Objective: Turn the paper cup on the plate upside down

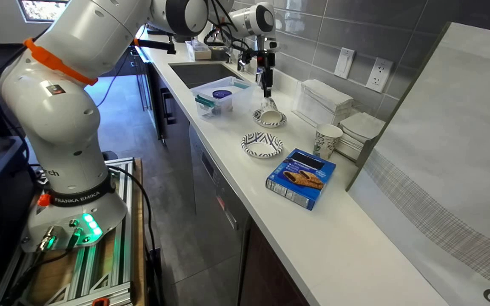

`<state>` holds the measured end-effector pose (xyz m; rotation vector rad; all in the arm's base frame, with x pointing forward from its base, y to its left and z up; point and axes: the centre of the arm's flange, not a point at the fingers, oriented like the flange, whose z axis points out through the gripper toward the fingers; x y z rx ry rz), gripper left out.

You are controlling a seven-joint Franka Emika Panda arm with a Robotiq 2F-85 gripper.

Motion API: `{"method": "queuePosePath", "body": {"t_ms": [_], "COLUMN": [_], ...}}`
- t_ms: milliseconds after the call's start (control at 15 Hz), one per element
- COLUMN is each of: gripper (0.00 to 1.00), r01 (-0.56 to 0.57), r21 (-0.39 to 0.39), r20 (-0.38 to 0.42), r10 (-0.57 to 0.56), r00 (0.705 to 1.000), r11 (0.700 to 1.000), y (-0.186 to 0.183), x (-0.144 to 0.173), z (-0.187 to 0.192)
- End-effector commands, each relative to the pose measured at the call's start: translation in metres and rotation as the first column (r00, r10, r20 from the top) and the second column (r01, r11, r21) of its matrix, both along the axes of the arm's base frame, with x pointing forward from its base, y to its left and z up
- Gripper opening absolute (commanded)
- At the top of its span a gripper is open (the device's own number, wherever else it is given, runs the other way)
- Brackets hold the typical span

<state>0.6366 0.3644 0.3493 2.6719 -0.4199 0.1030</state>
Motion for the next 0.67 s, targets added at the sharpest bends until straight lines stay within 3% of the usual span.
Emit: {"method": "queuePosePath", "body": {"t_ms": [0,67,333,600], "gripper": [0.66,0.63,0.66,0.62], "r01": [-0.011,-0.012,-0.036,-0.040], "r21": [-0.030,-0.028,0.017,0.027], "r20": [-0.035,-0.038,-0.024,-0.007], "r10": [0.010,0.010,0.036,0.040], "r00": [0.999,0.999,0.999,0.999], "r11": [0.999,1.000,0.999,0.999], "y": [0.001,0.000,0.005,0.012], "x": [0.005,0.005,0.005,0.007], "z": [-0.002,-0.003,0.002,0.005]}}
